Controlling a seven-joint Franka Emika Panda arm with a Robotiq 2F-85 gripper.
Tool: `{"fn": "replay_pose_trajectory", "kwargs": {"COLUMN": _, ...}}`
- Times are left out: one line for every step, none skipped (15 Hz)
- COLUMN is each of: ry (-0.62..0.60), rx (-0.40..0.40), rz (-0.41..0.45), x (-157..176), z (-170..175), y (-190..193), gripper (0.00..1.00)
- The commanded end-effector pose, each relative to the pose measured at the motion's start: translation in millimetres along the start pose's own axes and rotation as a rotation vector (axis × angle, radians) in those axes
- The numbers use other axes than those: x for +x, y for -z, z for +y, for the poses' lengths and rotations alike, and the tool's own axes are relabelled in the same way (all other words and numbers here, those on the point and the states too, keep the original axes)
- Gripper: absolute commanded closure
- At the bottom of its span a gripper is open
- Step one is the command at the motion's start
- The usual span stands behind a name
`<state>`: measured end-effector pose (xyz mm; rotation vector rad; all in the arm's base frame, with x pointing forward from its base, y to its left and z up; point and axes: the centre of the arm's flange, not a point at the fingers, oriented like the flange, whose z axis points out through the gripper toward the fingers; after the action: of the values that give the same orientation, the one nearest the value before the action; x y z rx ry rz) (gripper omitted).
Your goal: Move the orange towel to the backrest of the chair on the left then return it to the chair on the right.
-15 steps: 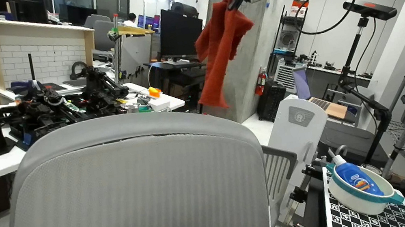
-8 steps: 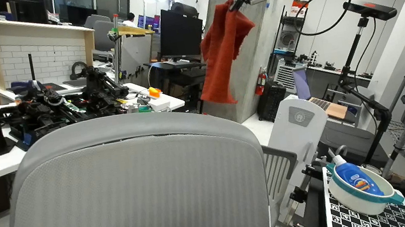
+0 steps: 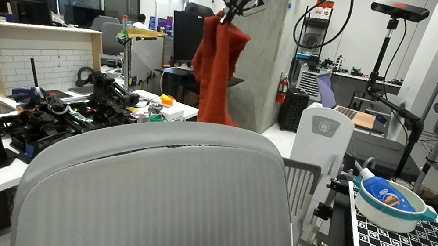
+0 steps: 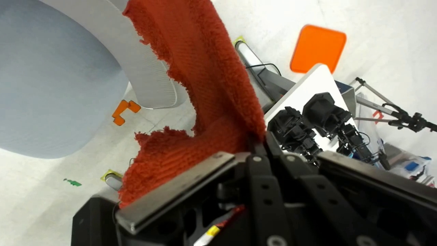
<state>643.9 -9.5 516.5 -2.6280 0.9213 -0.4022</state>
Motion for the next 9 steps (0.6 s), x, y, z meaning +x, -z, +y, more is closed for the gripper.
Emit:
{"fn": "replay_pose_trajectory", "kwargs": {"ry": -0.003, "rx": 0.018, "rz": 0.016, "x": 15.3, "z": -51.0, "y": -1.6, "gripper": 0.99}}
{"fn": "replay_pose_trajectory", "kwargs": {"ry": 0.001, "rx": 0.023, "rz": 0.021, "x": 14.6, "z": -59.6, "y": -2.9, "gripper": 0.99}}
{"fn": "replay_pose_trajectory", "kwargs": {"ry": 0.007, "rx": 0.025, "rz": 0.028, "x": 11.8, "z": -65.0, "y": -5.8, "gripper": 0.99}}
{"fn": "replay_pose_trajectory", "kwargs": {"ry": 0.014, "rx": 0.023, "rz": 0.035, "x": 7.1, "z": -67.7, "y": -11.0, "gripper": 0.99}}
{"fn": "replay_pose_trajectory", "kwargs": {"ry": 0.019, "rx": 0.017, "rz": 0.039, "x": 0.7, "z": -67.4, "y": -18.9, "gripper": 0.99}}
{"fn": "replay_pose_trajectory", "kwargs": {"ry": 0.025, "rx": 0.005, "rz": 0.038, "x": -8.3, "z": -64.2, "y": -30.7, "gripper": 0.99}}
{"fn": "replay_pose_trajectory", "kwargs": {"ry": 0.027, "rx": -0.009, "rz": 0.034, "x": -16.7, "z": -62.5, "y": -40.7, "gripper": 0.99}}
{"fn": "replay_pose_trajectory", "kwargs": {"ry": 0.032, "rx": -0.026, "rz": 0.029, "x": -28.8, "z": -59.0, "y": -55.9, "gripper": 0.99}}
{"fn": "replay_pose_trajectory", "kwargs": {"ry": 0.035, "rx": -0.037, "rz": 0.025, "x": -34.2, "z": -58.7, "y": -64.6, "gripper": 0.99}}
